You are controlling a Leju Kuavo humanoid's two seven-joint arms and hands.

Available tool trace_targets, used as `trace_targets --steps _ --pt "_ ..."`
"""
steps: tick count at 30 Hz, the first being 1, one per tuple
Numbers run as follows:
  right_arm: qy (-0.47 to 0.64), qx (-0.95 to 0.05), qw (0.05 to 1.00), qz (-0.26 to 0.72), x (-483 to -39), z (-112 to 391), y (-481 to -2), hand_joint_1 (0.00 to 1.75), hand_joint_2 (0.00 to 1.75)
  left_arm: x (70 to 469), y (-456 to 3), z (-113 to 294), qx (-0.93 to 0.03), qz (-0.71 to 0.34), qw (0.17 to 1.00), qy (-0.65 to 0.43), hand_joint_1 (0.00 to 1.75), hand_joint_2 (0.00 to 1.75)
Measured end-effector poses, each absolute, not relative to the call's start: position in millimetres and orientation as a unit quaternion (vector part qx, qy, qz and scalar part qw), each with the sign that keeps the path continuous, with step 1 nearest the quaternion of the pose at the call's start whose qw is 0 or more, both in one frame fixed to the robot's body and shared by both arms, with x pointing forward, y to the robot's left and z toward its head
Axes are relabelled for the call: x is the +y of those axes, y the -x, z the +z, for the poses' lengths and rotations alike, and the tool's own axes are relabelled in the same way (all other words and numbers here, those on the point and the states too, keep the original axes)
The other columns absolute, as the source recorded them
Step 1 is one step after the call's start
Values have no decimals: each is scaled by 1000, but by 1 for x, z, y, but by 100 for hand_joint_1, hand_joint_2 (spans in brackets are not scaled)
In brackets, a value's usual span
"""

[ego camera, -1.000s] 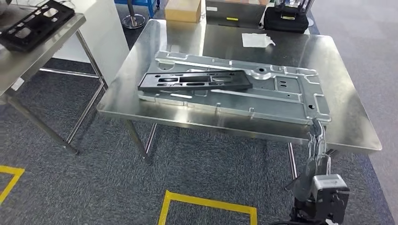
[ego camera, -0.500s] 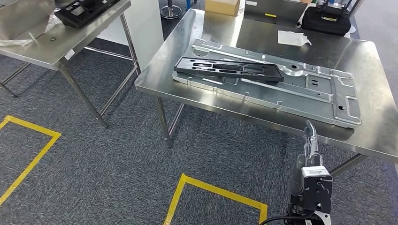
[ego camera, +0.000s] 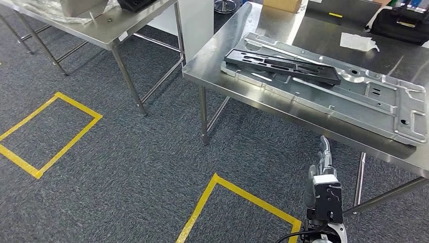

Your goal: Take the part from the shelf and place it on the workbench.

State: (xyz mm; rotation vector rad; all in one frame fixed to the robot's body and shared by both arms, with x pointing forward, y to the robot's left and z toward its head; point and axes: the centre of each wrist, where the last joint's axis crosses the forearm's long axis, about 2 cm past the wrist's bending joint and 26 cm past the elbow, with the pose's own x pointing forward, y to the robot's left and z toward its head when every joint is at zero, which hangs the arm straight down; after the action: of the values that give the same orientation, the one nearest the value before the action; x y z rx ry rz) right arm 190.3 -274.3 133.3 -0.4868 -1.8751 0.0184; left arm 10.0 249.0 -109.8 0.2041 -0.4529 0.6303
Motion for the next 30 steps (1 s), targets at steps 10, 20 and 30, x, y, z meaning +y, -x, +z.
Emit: trace_targets --steps 10,20,30 --pt "206 -603 760 127 -276 8 -190 0 0 261 -5 -111 -222 271 931 -103 0 0" --pt "184 -331 915 140 -316 -88 -120 0 0 286 1 -112 -235 232 934 -132 0 0" --pt "171 -196 961 96 -342 -106 -61 0 0 296 -7 -112 -240 261 921 -162 0 0"
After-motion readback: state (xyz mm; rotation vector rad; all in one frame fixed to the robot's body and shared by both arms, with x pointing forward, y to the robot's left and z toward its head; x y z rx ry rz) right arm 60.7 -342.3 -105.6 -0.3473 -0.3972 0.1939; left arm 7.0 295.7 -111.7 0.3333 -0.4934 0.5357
